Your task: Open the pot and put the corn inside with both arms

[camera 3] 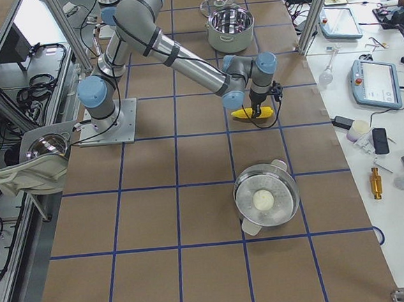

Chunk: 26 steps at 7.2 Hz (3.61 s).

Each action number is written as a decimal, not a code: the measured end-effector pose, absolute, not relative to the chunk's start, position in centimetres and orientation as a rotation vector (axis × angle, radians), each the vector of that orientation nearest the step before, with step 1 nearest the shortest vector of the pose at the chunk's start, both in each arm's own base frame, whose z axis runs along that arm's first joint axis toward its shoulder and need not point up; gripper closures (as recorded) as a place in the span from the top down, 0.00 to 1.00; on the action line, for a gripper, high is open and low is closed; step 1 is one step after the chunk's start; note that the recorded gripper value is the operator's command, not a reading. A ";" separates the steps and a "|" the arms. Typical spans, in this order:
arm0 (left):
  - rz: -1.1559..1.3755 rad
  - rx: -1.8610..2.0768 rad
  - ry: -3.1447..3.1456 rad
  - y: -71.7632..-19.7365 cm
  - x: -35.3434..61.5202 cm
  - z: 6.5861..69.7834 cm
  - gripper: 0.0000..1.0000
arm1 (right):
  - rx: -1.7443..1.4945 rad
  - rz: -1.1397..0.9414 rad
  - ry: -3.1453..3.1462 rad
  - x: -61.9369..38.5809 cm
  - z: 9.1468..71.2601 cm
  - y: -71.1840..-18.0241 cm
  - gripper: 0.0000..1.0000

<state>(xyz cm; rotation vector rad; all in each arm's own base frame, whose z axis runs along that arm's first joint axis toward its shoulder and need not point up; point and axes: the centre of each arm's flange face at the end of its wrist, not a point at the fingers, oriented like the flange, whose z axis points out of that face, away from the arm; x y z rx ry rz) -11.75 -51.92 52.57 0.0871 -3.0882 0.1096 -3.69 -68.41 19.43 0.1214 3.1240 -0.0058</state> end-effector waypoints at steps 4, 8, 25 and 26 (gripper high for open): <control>0.163 0.014 -3.119 -49.6 -14.9 54.8 1.00 | 0.052 -0.131 3.127 3.0 27.2 -70.7 0.12; 0.250 -0.023 -3.119 -50.5 -13.6 54.8 1.00 | 0.088 -0.176 3.082 24.5 35.8 -66.2 0.11; 0.189 -0.015 -3.122 -50.1 -12.8 54.0 1.00 | 0.174 -0.206 3.065 43.4 39.6 -60.3 1.00; 0.189 -0.015 -3.122 -50.1 -12.8 54.0 1.00 | 0.185 -0.197 3.094 39.8 42.6 -60.4 1.00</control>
